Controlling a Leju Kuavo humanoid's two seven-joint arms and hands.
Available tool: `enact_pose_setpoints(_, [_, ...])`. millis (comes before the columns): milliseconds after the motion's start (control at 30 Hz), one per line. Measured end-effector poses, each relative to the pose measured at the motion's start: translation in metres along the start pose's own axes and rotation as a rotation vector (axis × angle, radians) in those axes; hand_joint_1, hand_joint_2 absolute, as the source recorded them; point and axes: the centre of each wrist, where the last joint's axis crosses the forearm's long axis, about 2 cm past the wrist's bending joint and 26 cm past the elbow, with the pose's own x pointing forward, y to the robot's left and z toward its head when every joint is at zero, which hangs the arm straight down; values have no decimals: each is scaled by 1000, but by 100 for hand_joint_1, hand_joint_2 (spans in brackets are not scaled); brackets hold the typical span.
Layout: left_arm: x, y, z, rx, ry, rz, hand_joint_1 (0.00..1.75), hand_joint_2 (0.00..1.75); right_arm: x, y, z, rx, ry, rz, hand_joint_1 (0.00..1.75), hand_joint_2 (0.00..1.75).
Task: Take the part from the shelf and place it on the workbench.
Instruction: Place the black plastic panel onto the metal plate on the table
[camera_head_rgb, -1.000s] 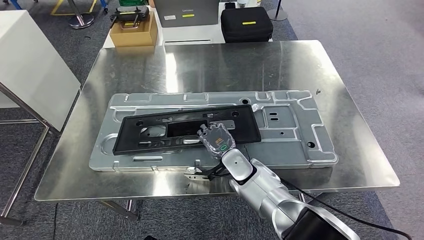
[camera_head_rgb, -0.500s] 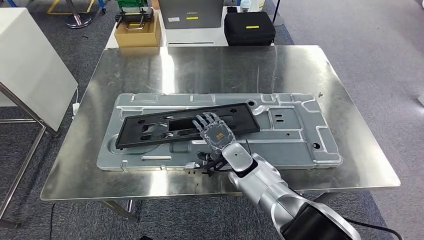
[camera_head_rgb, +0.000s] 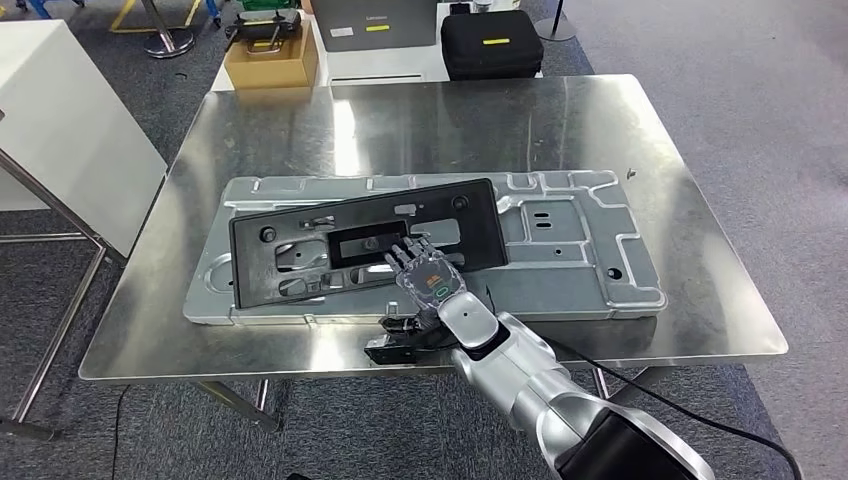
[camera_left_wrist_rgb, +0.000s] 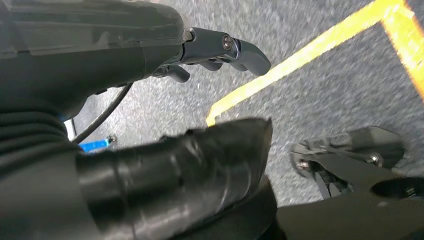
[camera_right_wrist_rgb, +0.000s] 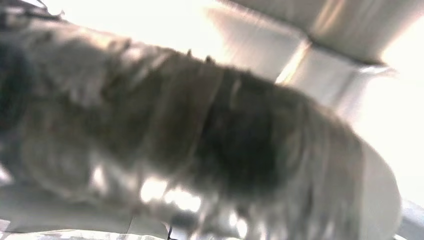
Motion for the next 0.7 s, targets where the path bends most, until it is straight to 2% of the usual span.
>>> enact_pose_setpoints(133, [0,0,0,-14,1,-6,0,0,1,1,1,-86,30,21,0,0])
enact_pose_setpoints(333, [-3,-3,0,-24,17,-21,0,0,11,5,10,-440,164,93,0,0])
enact_pose_setpoints(567, [-4,-9,1,-48,21,-44,0,0,11,1,20,-562,278,65,0,0])
enact_pose_setpoints(700, [-3,-12,1,-60,21,-47,0,0,11,-10,21,-619,282,59,0,0])
